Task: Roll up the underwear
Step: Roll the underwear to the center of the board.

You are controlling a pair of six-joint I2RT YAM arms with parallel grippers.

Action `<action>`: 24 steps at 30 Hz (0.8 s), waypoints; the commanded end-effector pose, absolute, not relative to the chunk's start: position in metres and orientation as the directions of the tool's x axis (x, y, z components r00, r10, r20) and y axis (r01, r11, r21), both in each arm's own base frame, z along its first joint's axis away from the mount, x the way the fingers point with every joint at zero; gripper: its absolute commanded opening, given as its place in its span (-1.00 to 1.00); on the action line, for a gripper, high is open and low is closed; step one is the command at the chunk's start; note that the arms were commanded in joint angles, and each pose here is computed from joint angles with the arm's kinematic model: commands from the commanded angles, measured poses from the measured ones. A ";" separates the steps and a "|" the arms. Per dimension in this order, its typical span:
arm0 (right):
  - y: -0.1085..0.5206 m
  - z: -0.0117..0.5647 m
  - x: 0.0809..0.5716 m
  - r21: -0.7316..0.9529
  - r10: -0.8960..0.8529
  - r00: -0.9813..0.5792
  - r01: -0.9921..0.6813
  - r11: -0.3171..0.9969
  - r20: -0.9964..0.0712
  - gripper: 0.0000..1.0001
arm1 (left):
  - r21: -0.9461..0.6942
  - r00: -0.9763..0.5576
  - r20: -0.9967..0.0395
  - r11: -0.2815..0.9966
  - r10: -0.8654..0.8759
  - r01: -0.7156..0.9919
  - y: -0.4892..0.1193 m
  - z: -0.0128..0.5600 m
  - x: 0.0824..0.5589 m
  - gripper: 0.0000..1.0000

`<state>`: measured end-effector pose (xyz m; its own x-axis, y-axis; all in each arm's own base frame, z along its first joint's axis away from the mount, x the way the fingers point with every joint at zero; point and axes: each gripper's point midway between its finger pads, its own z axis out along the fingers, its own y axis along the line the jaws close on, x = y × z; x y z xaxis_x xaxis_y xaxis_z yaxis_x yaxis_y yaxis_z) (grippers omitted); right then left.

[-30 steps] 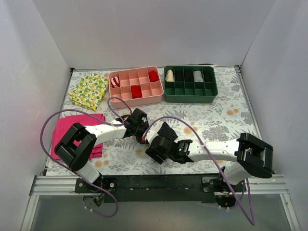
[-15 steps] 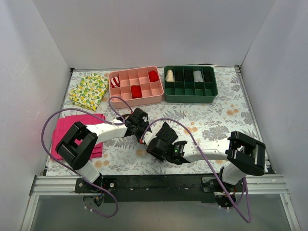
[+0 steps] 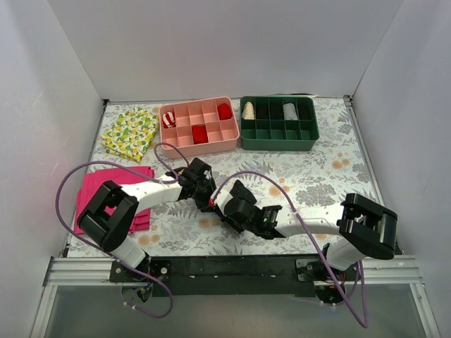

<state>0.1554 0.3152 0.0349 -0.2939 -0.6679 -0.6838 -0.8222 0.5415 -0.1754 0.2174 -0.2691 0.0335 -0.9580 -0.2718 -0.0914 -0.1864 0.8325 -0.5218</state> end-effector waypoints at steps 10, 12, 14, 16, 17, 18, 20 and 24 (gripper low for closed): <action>0.369 0.025 0.118 0.057 -0.676 -0.260 -0.950 0.306 -0.689 -0.64 | -0.443 -0.887 -0.177 0.839 -0.427 -0.315 -0.192 0.046 0.223 0.29; 0.372 0.026 0.114 0.079 -0.671 -0.256 -0.956 0.282 -0.696 -0.65 | -0.428 -0.877 -0.191 0.842 -0.440 -0.329 -0.183 0.048 0.223 0.32; 0.372 0.026 0.114 0.100 -0.661 -0.274 -0.952 0.289 -0.699 -0.66 | -0.436 -0.864 -0.210 0.835 -0.457 -0.335 -0.177 0.054 0.225 0.37; 0.373 0.026 0.109 0.146 -0.648 -0.303 -0.947 0.285 -0.699 -0.66 | -0.440 -0.856 -0.216 0.830 -0.469 -0.344 -0.173 0.056 0.223 0.39; 0.375 0.027 0.110 0.165 -0.635 -0.315 -0.944 0.285 -0.705 -0.66 | -0.439 -0.853 -0.217 0.828 -0.475 -0.350 -0.172 0.056 0.223 0.40; 0.376 0.027 0.106 0.191 -0.632 -0.325 -0.943 0.273 -0.703 -0.66 | -0.436 -0.850 -0.216 0.827 -0.480 -0.356 -0.170 0.055 0.222 0.41; 0.376 0.026 0.105 0.238 -0.619 -0.365 -0.930 0.281 -0.695 -0.66 | -0.433 -0.846 -0.218 0.825 -0.486 -0.363 -0.167 0.053 0.219 0.42; 0.379 0.029 0.102 0.377 -0.589 -0.455 -0.889 0.259 -0.668 -0.70 | -0.446 -0.836 -0.229 0.817 -0.498 -0.365 -0.165 0.054 0.219 0.44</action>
<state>0.1219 0.3842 0.0409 -0.3429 -0.5817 -0.7376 -0.9333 0.3003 0.1970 0.2192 -0.1743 0.0516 -0.8587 -0.4717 -0.2004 -0.3484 0.8241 -0.4466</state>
